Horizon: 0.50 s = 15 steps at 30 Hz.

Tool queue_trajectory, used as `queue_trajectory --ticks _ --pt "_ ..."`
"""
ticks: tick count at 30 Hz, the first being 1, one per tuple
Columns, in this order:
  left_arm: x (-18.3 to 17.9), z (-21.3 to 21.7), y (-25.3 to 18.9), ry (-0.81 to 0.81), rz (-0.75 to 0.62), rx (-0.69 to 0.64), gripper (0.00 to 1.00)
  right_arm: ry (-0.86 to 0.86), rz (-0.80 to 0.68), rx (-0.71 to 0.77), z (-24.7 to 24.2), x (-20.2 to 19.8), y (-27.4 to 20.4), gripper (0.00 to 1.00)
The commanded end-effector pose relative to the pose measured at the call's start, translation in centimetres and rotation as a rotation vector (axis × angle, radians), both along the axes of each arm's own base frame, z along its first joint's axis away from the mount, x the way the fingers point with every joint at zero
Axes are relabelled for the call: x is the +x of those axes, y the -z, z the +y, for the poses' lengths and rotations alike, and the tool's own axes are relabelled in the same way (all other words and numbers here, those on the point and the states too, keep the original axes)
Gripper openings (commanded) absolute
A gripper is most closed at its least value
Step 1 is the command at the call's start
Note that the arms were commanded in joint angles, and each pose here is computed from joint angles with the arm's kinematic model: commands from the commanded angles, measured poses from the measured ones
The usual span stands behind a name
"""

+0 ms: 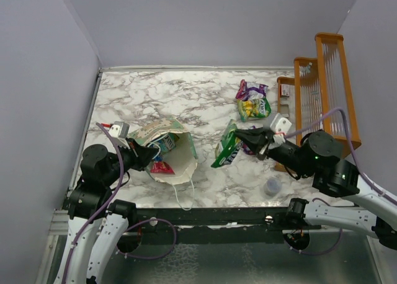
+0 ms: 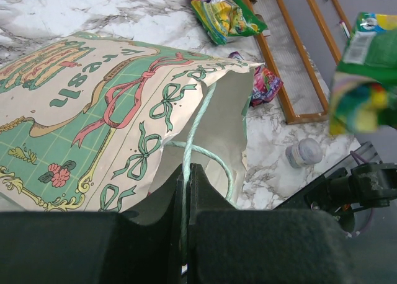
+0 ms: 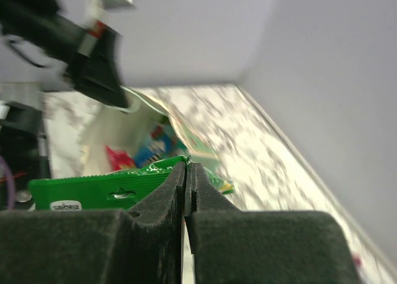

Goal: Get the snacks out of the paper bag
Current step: Place the snack at the center of the board.

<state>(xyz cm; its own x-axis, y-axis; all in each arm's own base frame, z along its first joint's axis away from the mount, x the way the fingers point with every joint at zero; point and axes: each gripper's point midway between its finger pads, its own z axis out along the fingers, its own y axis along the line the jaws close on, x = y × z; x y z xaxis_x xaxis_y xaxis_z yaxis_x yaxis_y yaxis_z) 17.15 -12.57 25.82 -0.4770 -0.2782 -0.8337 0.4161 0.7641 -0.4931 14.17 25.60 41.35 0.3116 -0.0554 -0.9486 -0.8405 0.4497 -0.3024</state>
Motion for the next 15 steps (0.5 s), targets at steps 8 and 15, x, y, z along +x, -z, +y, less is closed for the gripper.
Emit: queue_trajectory --ticks 8,15 --pt "0.3 0.2 -0.1 -0.02 -0.003 -0.001 0.0 0.719 0.763 -0.028 -6.5 4.0 17.6 0.01" --pt "0.2 0.2 -0.2 -0.02 -0.007 -0.002 0.0 0.852 0.973 -0.112 -8.8 1.5 23.3 0.01"
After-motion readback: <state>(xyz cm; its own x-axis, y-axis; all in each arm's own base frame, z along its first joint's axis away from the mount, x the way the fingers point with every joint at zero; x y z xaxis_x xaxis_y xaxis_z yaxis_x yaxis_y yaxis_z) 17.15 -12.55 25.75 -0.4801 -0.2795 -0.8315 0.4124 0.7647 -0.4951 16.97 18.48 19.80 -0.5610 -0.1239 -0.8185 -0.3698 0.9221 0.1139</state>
